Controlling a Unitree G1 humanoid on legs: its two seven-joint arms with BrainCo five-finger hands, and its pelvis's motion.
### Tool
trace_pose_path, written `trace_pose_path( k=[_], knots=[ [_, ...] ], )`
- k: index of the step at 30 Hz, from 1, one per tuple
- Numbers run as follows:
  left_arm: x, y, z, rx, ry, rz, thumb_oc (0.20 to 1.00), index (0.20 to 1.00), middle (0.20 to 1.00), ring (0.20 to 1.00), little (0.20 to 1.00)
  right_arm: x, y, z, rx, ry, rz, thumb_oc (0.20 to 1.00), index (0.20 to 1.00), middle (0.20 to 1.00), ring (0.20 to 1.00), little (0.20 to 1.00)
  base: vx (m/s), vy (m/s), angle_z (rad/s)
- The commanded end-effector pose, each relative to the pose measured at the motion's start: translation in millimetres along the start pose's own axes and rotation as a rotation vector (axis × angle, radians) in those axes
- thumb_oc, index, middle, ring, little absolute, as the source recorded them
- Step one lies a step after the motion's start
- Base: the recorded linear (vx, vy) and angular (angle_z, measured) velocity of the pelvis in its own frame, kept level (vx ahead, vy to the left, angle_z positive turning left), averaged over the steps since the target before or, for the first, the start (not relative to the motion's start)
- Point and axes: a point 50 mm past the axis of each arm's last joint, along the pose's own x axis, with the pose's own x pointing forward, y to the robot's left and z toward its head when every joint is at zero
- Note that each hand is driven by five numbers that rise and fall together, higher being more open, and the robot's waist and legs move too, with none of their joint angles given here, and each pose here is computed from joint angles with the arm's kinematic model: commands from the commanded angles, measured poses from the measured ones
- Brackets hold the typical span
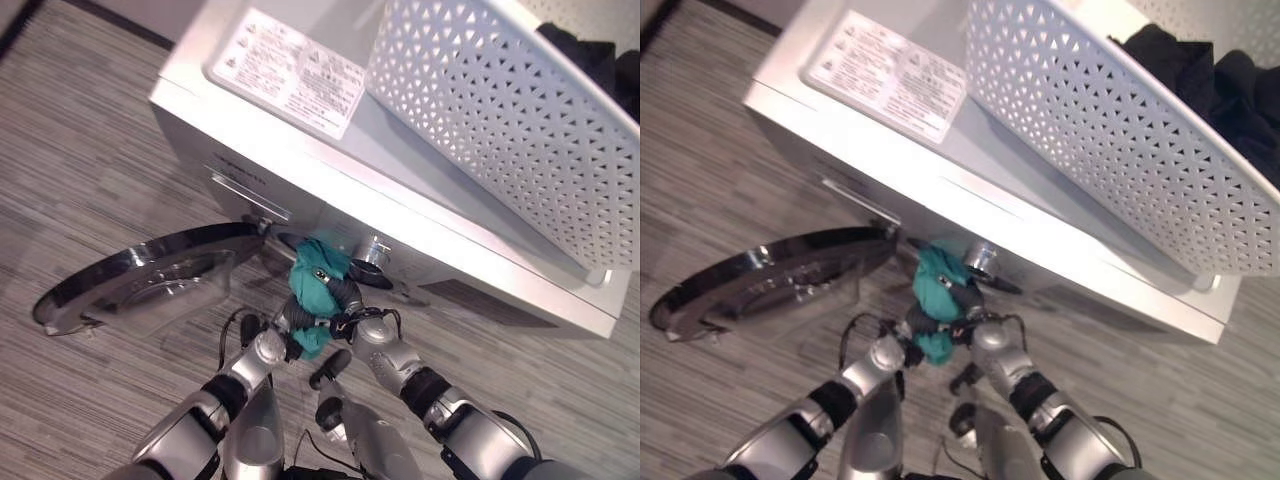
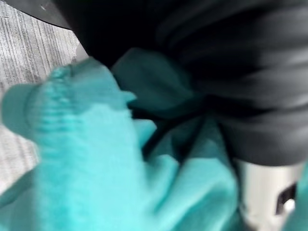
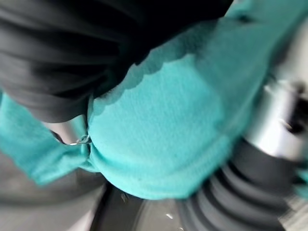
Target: Grab the laundry basket,head to the washer,open it,put in the laundry and shut it.
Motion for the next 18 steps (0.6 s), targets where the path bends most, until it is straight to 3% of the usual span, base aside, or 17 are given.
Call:
trace_pose_path(
  k=[1,2,3,4,11,12,13,14,18],
  knots=[
    [-3.3,-46.4,21.6,-0.065,-0.069,-0.069,0.878,0.878,0.878,0.878,0.878,1.8,32.3,31.5,0.151,-0.164,0.102,0.2,0.2,0.2,0.2,0.2,0.0,-0.007,0.06],
    [-3.2,-46.3,21.7,-0.065,-0.069,-0.069,0.705,0.705,0.705,0.705,0.705,1.8,32.4,31.4,0.151,-0.164,0.103,0.2,0.2,0.2,0.2,0.2,0.0,-0.006,0.15],
    [-0.7,-42.6,23.4,-0.085,-0.066,-0.045,0.335,0.335,0.335,0.335,0.335,1.8,32.5,28.4,0.155,-0.154,0.098,0.2,0.2,0.2,0.2,0.2,-0.01,-0.001,0.18],
    [1.4,-39.9,25.1,-0.109,-0.06,-0.022,0.2,0.2,0.2,0.2,0.2,2.7,32.5,24.9,0.156,-0.138,0.092,0.2,0.2,0.2,0.2,0.2,-0.01,0.002,0.19],
    [8.5,-23.8,30.6,-0.121,-0.06,0.058,0.2,0.2,0.2,0.2,0.2,6.2,24.0,9.6,0.111,-0.061,0.035,0.2,0.2,0.2,0.2,0.2,-0.01,-0.006,-0.01],
    [8.6,-22.9,29.8,-0.123,-0.056,0.066,0.2,0.2,0.2,0.2,0.2,6.2,21.4,5.5,0.106,-0.043,0.019,0.341,0.341,0.341,0.341,0.341,0.0,-0.016,-0.04],
    [8.3,-21.9,27.2,-0.127,-0.044,0.076,0.2,0.2,0.2,0.2,0.2,6.0,18.8,0.9,0.102,-0.022,0.003,0.733,0.733,0.733,0.733,0.733,0.0,0.0,0.0],
    [8.2,-21.6,25.6,-0.126,-0.037,0.081,0.2,0.2,0.2,0.2,0.2,6.1,17.6,-1.7,0.099,-0.01,-0.004,1.0,1.0,1.0,1.0,1.0,0.0,0.0,0.0],
    [6.1,-19.4,16.8,-0.148,-0.002,0.105,0.2,0.2,0.2,0.2,0.2,5.3,15.9,-9.3,0.041,0.021,-0.014,1.0,1.0,1.0,1.0,1.0,0.0,-0.001,-0.01]
  ],
)
